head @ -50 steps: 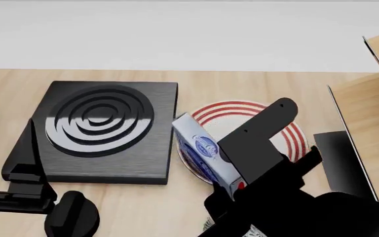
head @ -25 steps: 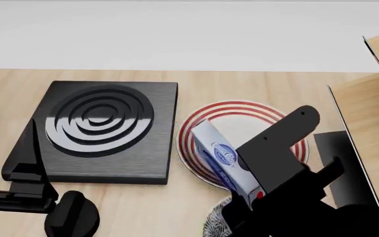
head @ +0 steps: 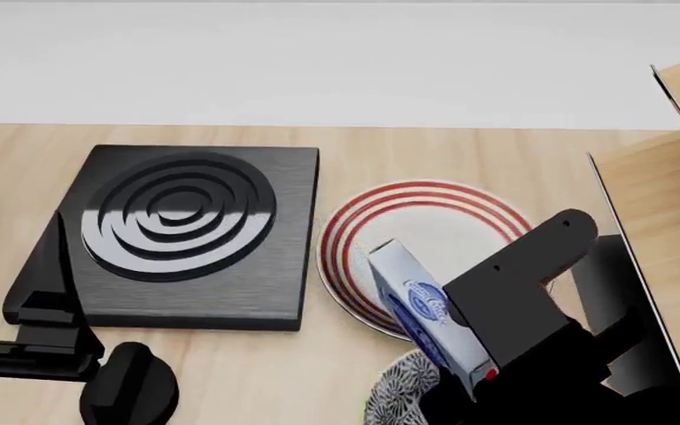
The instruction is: Pick up the cream cheese and put it in the bowl.
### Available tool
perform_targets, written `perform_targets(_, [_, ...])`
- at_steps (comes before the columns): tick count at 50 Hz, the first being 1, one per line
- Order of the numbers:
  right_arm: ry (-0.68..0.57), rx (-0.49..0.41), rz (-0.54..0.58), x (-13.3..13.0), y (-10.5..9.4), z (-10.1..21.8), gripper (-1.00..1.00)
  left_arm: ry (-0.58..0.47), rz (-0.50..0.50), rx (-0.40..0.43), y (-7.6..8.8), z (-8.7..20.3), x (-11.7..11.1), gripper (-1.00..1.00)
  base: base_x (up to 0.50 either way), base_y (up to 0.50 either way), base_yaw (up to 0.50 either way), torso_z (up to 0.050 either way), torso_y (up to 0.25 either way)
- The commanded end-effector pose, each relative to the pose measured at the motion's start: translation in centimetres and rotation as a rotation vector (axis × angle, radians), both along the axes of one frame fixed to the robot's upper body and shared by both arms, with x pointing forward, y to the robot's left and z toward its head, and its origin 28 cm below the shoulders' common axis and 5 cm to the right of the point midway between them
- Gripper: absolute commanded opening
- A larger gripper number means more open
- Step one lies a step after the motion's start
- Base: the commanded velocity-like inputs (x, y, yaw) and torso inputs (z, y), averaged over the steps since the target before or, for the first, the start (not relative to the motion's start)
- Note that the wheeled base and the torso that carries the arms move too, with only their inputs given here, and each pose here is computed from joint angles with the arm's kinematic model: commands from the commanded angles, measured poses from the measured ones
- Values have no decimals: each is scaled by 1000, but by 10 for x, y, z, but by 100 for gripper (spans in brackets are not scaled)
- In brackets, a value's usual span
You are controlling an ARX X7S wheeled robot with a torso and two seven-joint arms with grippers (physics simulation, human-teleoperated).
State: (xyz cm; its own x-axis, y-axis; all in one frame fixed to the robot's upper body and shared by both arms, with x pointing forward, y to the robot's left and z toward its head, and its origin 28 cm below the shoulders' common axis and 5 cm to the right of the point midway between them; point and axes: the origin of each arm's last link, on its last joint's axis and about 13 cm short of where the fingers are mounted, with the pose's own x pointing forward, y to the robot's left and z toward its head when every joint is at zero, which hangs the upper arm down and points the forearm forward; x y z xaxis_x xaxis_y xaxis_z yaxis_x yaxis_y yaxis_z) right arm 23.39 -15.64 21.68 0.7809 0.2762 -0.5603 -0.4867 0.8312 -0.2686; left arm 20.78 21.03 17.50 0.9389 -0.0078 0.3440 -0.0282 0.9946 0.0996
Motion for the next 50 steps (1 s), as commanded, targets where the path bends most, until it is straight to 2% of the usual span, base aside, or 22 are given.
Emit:
perform_targets(1, [15,-13,-33,-5,-4,5,-100,0,-1,-4,1,0,1,100,0,0,0,0,0])
perform_targets(19, [35,-10,-65,-15,-11,15,-100,0,1,-4,1,0,0,100,0,0,0,0,1])
perform_targets(40, [69,-52,-98,-30,-19,27,-100,1,2,-3,1,1,1,100,0,0,0,0,0])
perform_targets(50, [111,-38,-109,-34,-21,30,-100,4,4,1,1,1,0,100,0,0,0,1,0])
